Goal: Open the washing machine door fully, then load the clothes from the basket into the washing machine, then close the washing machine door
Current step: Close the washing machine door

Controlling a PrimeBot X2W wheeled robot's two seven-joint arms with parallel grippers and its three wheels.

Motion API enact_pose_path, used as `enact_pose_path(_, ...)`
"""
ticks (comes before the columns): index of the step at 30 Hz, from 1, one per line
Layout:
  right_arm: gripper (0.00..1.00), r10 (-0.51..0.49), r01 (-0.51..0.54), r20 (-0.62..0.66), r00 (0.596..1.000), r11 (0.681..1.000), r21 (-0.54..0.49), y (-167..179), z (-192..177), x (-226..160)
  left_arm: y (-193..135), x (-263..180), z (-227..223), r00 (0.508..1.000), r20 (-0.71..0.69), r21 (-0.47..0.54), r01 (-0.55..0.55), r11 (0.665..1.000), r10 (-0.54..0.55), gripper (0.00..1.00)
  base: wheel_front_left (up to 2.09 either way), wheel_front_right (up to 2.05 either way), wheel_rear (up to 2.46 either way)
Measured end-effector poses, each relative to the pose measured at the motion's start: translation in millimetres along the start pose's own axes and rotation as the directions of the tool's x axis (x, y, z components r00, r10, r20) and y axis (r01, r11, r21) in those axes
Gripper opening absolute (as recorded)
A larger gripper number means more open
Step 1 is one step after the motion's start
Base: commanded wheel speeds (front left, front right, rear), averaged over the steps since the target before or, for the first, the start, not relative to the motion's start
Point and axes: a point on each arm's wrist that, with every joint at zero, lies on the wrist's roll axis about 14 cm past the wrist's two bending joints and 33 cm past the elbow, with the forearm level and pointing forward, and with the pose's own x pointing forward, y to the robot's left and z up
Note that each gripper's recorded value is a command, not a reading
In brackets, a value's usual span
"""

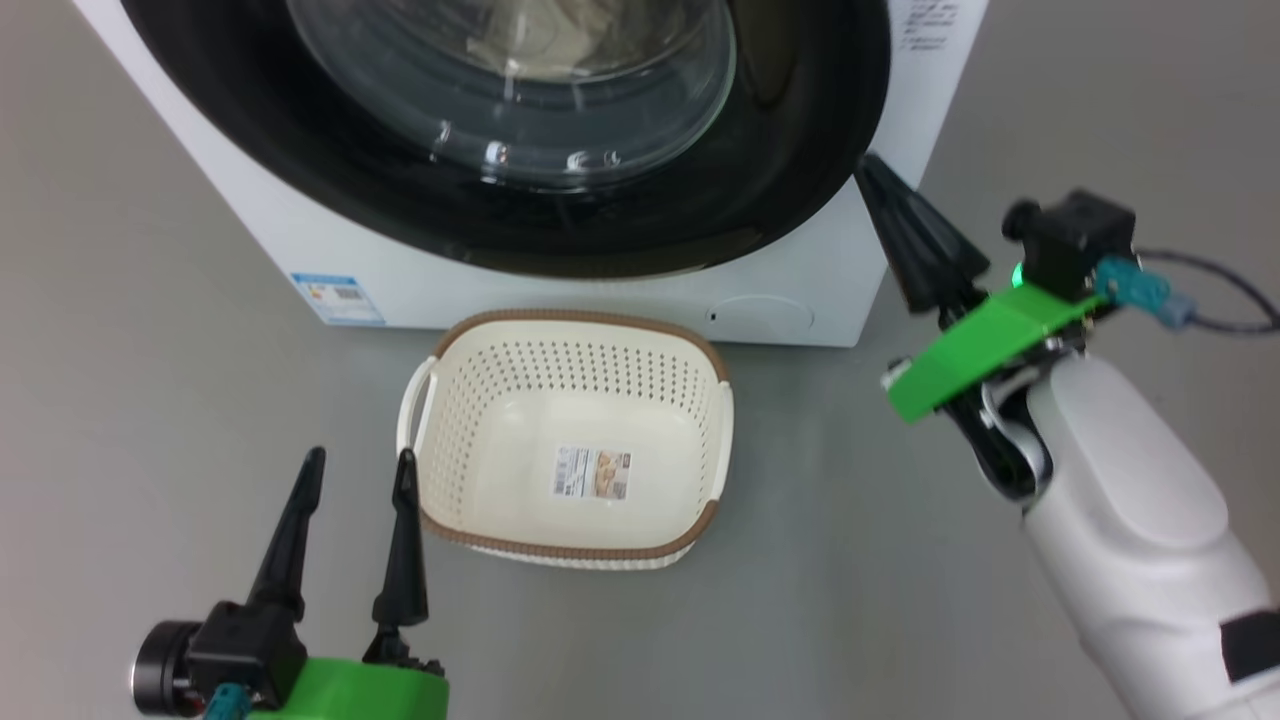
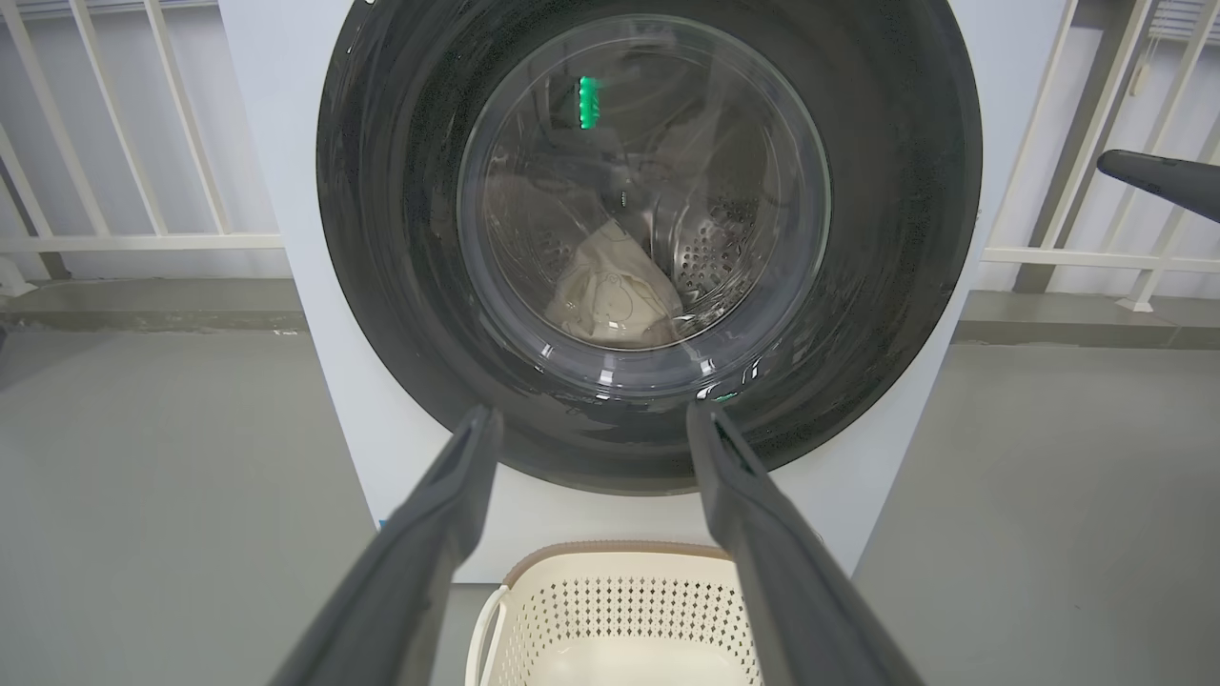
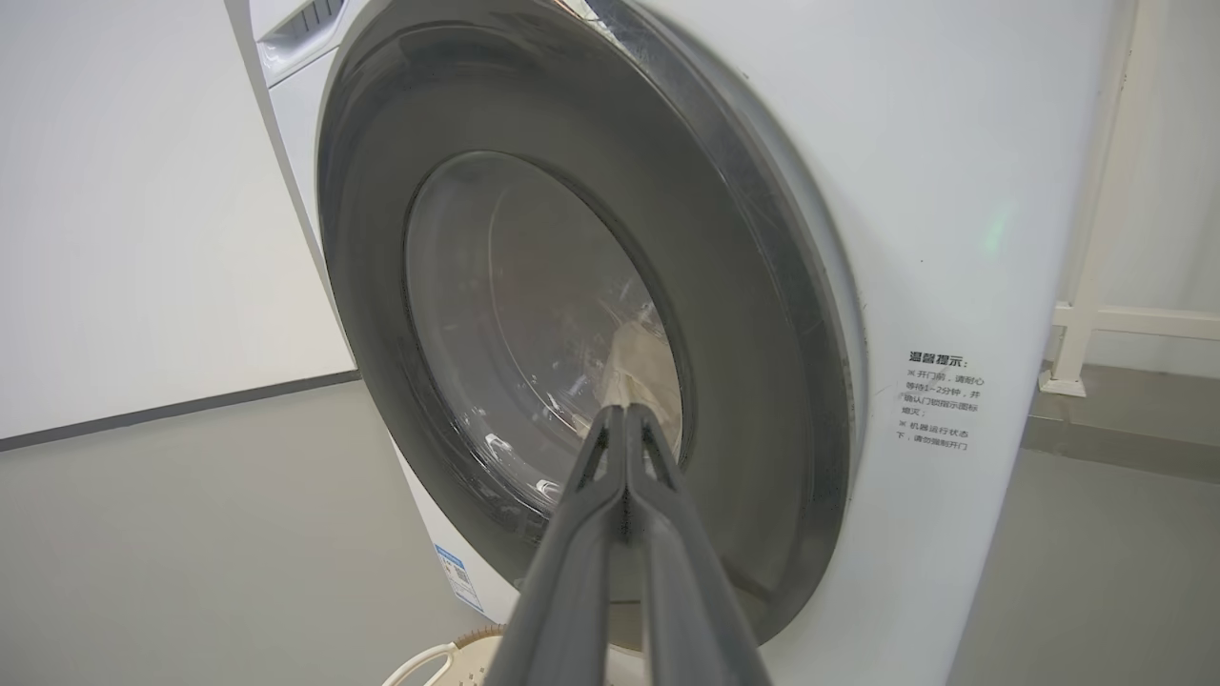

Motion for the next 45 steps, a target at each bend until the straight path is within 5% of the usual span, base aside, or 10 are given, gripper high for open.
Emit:
enact_pose_path(11, 1.0, -0.162, 0.162, -0.001, 0.987, 0.986, -0.038, -24, 6, -71, -13, -10, 9, 0.998, 0.021, 0.006, 0.059, 0.998, -0.059, 1.0, 0.0, 0.0, 0.0)
enact_pose_path(28, 1.0, -0.38, 0.374, -0.059, 0.923, 0.923, -0.084, -29, 15, -192, -36, -30, 10, 0.989, -0.002, 0.003, 0.148, 0.989, -0.148, 1.0, 0.0, 0.0, 0.0)
enact_pose_path(45, 1.0, -0.466, 0.457, -0.065, 0.883, 0.882, -0.11, -30, 27, -234, -42, -38, 13, 0.985, -0.006, -0.004, 0.171, 0.985, -0.171, 1.0, 0.0, 0.0, 0.0)
